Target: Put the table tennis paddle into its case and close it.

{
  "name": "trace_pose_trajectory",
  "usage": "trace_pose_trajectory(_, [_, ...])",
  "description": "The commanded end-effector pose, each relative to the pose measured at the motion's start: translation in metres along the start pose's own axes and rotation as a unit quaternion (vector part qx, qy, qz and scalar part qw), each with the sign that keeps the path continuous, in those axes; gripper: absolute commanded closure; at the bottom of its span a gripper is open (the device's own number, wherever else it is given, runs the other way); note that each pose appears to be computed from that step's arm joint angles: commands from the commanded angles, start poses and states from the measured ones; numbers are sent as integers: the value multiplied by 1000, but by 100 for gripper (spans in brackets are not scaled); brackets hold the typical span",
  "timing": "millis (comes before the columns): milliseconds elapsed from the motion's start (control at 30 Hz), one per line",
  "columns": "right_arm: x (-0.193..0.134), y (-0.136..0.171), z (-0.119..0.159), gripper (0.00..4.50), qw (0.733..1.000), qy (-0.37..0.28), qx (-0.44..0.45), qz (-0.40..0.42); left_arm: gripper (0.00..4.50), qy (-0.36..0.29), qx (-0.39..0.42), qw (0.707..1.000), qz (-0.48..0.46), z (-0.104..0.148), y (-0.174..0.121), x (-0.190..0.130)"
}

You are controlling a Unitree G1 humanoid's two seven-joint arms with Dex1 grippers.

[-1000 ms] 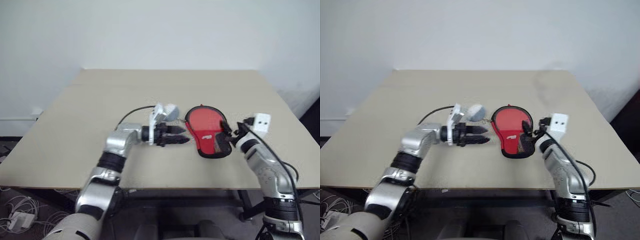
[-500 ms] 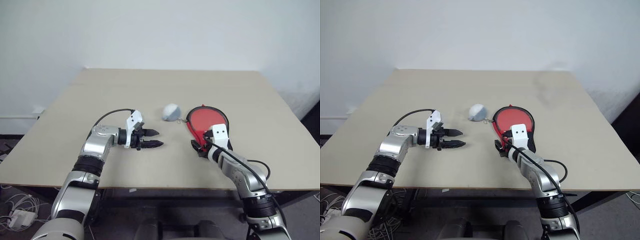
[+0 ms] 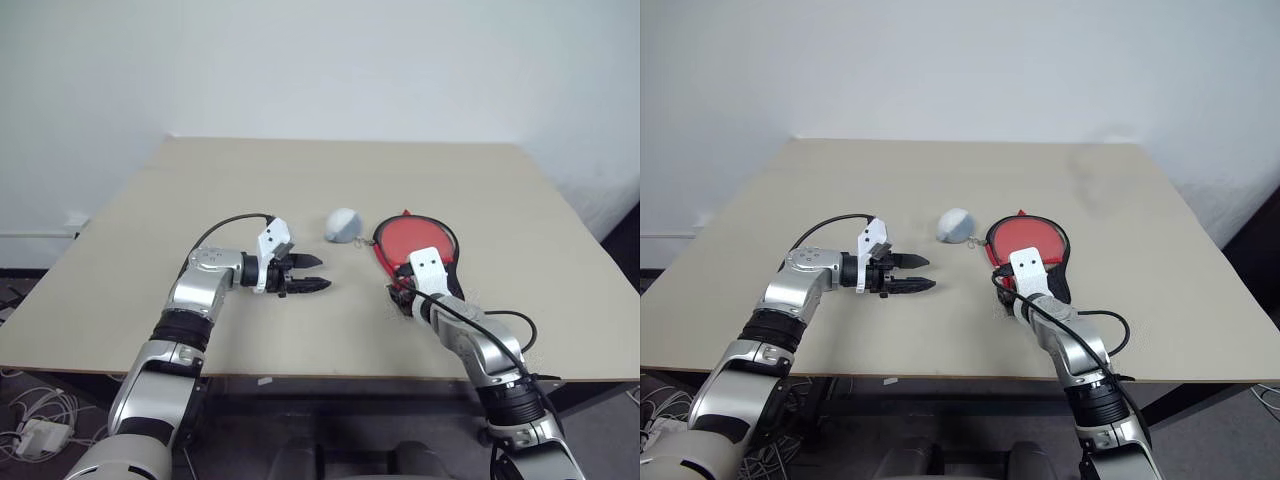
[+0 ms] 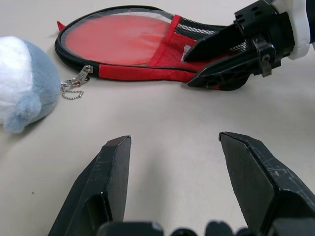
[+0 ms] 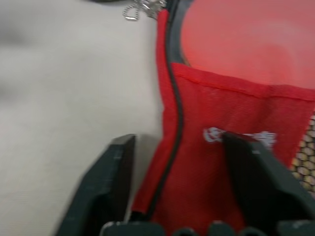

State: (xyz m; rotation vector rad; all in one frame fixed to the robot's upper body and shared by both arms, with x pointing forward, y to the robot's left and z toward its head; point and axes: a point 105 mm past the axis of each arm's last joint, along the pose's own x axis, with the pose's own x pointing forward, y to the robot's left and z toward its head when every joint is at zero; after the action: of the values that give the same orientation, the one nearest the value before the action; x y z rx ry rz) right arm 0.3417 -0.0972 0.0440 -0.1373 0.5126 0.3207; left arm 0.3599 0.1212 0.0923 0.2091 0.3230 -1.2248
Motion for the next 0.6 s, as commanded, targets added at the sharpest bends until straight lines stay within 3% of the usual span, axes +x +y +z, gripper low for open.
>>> trace_pose_trajectory(33, [5,-9,-35,304,997,75,5,-22,141,-17,36,999,3,21,3,0])
trace_pose_trajectory(67, [5,-11,-38,332,996,83,5,-26,141,-17,37,999,2,21,2,0])
trace_pose_trajectory(200, [3,-11,-41,332,995,94,9,-21,141,-16,37,999,1,20,2,0])
trace_pose_trajectory(367, [3,-15,-43,445,994,99,14,-33,141,-17,38,999,0,19,-1,2])
trace_pose_trajectory(600, [-8,-9,-28,445,995,76,70,12,141,-15,37,999,-2,18,-3,3])
